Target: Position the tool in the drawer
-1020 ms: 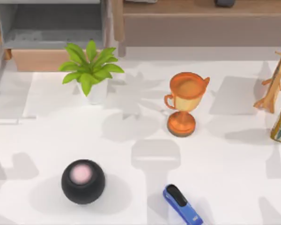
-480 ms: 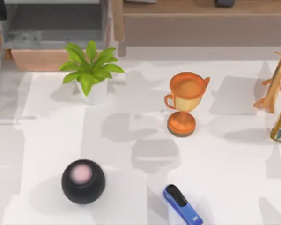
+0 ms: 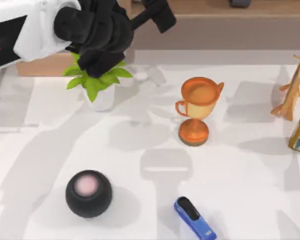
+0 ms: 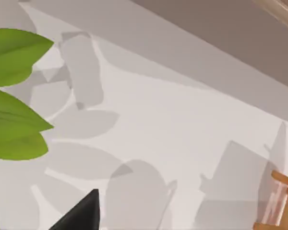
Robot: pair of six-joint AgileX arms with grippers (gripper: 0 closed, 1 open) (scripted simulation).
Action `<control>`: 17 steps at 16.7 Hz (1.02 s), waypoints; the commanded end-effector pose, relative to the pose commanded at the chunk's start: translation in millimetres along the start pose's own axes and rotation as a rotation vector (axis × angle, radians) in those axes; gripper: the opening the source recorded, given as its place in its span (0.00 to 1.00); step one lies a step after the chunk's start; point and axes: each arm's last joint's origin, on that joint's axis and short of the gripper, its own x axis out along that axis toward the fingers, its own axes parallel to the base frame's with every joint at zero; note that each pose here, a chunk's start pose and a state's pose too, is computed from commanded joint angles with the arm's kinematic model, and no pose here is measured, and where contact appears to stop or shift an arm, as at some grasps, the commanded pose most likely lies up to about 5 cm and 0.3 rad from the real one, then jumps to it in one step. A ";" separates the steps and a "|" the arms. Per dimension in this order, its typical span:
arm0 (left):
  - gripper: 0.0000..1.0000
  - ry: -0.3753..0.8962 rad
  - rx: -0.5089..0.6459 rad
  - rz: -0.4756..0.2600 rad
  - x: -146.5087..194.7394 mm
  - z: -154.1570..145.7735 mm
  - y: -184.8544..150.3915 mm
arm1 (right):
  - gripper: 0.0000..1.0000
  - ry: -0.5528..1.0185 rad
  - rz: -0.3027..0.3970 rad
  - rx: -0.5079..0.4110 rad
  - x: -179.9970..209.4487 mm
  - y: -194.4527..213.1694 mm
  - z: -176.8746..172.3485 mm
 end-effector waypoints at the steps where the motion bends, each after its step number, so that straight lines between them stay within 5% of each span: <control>1: 1.00 0.069 -0.057 0.047 3.5 -24.9 -17.8 | 1.00 0.000 0.000 0.000 0.0 0.0 0.0; 5: 1.00 0.241 -0.198 0.309 6.8 -126.0 -63.8 | 1.00 0.000 0.000 0.000 0.0 0.0 0.0; 11: 1.00 0.226 -0.219 0.691 5.6 -234.8 -69.6 | 1.00 0.000 0.000 0.000 0.0 0.0 0.0; 17: 1.00 0.198 -0.208 0.763 5.9 -253.3 -65.9 | 1.00 0.000 0.000 0.000 0.0 0.0 0.0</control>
